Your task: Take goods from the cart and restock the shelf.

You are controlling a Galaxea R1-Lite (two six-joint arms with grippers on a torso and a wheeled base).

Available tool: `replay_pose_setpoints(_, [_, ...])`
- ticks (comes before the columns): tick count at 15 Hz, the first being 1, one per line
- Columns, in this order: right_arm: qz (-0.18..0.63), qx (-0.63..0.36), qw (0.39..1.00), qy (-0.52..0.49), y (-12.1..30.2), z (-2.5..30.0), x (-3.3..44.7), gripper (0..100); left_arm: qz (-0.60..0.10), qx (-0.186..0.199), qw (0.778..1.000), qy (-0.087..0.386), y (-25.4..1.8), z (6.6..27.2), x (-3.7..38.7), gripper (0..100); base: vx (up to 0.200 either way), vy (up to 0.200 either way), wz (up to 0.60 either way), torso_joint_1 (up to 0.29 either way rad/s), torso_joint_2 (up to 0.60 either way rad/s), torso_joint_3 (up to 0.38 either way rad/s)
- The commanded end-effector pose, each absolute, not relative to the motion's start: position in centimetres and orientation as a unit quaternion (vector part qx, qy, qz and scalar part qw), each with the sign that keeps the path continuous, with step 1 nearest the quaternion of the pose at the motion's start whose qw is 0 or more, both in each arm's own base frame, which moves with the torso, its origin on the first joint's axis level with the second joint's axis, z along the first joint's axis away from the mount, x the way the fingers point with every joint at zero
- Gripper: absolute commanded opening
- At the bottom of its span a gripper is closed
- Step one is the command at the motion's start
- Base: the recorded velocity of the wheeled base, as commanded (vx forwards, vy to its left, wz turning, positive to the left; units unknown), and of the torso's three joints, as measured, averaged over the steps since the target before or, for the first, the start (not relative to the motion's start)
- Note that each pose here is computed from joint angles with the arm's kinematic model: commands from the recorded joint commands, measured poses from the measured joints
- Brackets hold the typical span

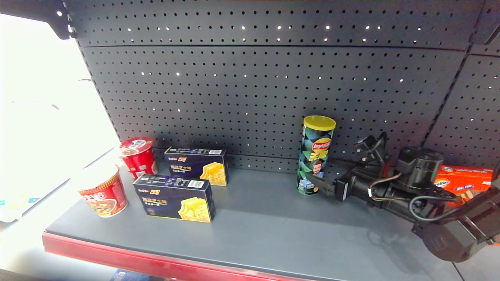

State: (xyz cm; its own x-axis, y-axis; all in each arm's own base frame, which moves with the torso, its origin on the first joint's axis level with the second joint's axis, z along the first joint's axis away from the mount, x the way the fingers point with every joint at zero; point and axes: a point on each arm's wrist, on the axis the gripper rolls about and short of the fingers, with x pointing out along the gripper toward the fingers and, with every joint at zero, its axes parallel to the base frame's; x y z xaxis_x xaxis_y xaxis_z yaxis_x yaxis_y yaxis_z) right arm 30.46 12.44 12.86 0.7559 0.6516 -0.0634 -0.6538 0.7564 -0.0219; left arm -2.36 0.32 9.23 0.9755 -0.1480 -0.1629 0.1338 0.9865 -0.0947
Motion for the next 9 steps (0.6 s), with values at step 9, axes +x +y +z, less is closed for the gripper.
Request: replay_pose_setpoints(9, [0.354,-0.016,0.934,0.047,14.3,10.2,33.6,100,-0.070,-0.044,0.993,0.089,0.3,9.1,-2.3,0,0.000,0.000,0.00,0.000,0.00,0.000])
